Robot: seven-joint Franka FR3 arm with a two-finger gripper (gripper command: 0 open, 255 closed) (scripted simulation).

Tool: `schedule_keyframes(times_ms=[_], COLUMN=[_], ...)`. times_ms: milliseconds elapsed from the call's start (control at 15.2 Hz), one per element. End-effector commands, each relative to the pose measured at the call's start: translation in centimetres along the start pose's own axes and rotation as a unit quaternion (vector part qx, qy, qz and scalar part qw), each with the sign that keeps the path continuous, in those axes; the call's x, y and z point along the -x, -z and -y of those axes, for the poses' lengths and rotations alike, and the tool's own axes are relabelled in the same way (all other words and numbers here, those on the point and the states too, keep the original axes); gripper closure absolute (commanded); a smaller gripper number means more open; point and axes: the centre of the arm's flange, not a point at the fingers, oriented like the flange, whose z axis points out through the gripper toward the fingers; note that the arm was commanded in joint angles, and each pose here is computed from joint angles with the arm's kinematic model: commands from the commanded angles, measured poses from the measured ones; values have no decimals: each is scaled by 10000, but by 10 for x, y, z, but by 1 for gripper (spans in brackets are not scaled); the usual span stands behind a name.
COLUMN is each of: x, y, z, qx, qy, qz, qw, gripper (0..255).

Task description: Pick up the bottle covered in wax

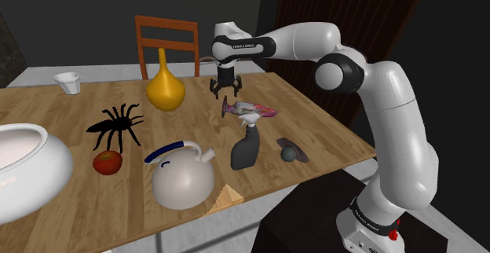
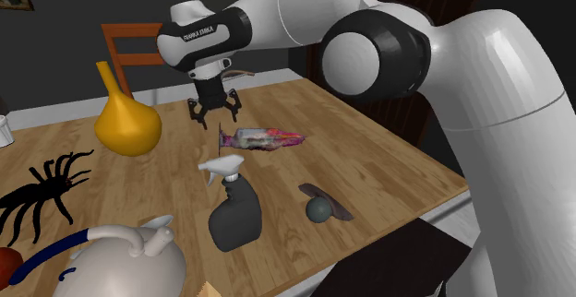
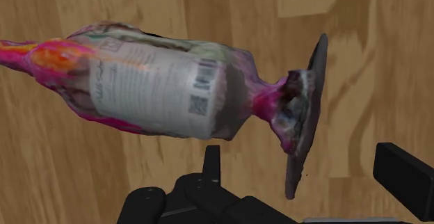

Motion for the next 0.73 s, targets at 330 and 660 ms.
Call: schedule_keyframes(times_ms=[330,660], x=[0,0], y=[-13,-13], z=[2,2], qx=[-1,-1], qy=[-1,-1], qz=[-2,-2], qw=[10000,10000], gripper=[255,255])
